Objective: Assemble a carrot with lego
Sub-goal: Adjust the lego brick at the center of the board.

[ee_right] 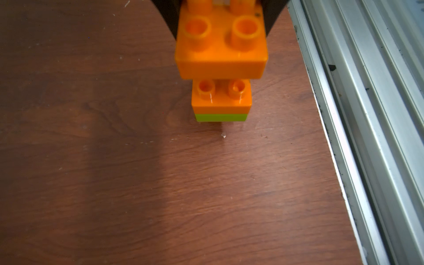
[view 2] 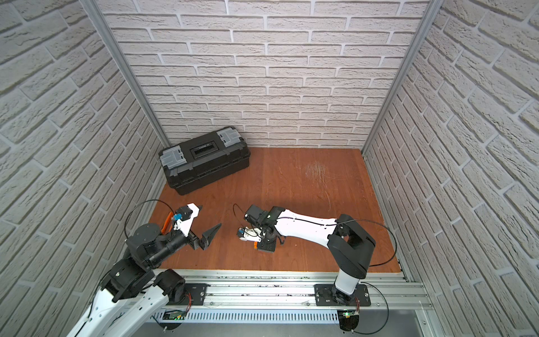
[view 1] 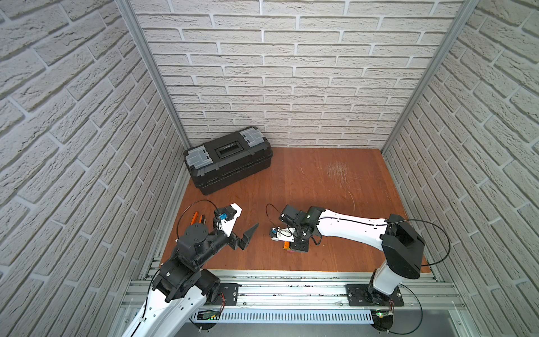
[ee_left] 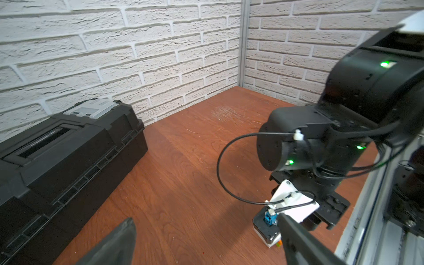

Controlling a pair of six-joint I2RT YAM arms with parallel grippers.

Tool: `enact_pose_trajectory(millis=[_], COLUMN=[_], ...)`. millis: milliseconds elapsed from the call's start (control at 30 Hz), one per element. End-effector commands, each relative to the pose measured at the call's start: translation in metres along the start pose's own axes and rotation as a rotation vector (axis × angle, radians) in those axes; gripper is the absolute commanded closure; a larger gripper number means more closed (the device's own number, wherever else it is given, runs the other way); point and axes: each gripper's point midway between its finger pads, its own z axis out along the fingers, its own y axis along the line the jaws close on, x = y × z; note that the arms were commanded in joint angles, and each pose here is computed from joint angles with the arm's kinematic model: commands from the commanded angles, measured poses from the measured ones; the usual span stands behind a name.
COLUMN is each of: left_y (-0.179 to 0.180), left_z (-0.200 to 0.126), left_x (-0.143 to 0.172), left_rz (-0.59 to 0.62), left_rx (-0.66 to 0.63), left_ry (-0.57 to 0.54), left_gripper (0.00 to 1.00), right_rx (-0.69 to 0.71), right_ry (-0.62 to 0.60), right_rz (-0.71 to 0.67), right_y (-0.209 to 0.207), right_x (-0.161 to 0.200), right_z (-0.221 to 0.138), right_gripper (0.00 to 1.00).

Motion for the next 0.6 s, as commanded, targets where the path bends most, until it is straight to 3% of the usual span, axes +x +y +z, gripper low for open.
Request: enact_pose_trajectory(millis=[0, 267, 567], left_y=[-0.019, -0.033, -0.041], left_z=[-0.009, -0.012, -0.014], left_x=[-0.015, -0.006, 0.008], left_rz=[0.075, 0.129, 0.169], left_rx=[0.105, 0.179, 0.228], left_ry=[-0.059, -0.037, 0.013], left_gripper=[0.02, 0.02, 0.02], right_rx=[-0.003, -0.013, -0.002], right_ry=[-0.070, -0.054, 0.083], right_rz=[-0.089, -0.106, -0.135], right_y=[0.000, 0.004, 0.002], right_x=[-0.013, -0.008, 0.008], right_z=[-0.005, 0.007, 0.015], right_gripper=[0.98, 0.98, 0.98])
